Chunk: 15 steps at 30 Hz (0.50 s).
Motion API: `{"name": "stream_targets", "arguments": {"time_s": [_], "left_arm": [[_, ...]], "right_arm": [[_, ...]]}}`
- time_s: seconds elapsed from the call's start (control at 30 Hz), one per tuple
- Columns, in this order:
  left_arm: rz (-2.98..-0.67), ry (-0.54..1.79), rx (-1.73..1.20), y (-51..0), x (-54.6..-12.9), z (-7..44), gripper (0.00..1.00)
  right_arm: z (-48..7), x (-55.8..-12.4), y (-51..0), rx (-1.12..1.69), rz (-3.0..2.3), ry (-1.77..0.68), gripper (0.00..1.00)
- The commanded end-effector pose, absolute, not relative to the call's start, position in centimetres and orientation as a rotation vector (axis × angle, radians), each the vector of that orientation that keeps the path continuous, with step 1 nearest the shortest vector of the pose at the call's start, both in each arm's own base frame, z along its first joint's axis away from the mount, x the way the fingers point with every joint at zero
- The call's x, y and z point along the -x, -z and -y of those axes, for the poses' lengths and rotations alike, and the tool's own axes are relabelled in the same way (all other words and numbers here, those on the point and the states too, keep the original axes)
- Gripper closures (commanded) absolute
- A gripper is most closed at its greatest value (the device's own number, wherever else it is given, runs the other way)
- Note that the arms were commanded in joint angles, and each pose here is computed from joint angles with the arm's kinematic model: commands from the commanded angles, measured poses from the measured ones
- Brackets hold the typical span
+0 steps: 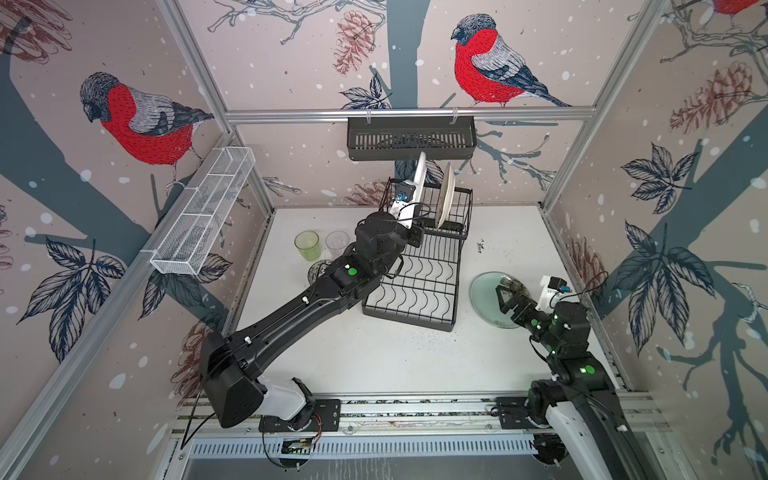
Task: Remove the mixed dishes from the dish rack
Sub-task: 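Lift the watermelon-print plate up out of the rack with the left gripper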
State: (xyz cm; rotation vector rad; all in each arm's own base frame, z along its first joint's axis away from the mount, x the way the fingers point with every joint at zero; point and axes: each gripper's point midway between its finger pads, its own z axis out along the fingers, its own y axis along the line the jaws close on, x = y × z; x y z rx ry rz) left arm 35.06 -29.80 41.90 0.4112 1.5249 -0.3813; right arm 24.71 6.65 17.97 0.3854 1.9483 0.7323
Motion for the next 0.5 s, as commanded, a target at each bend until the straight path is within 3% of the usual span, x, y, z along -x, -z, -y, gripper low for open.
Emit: {"name": "stream_targets", "arguments": {"time_s": [0.0, 0.47], "left_arm": [[-1.368, 0.456, -0.296, -46.8, -34.0, 28.4, 1.0], [-1.361, 0.585, -0.348, -47.0, -30.3, 27.4, 1.0]], "right_arm": [[-7.0, -24.9, -19.0, -0.356, -1.925, -0.754, 0.0], [-7.3, -24.0, -19.5, -0.327, -1.948, -0.762, 0.01]]}}
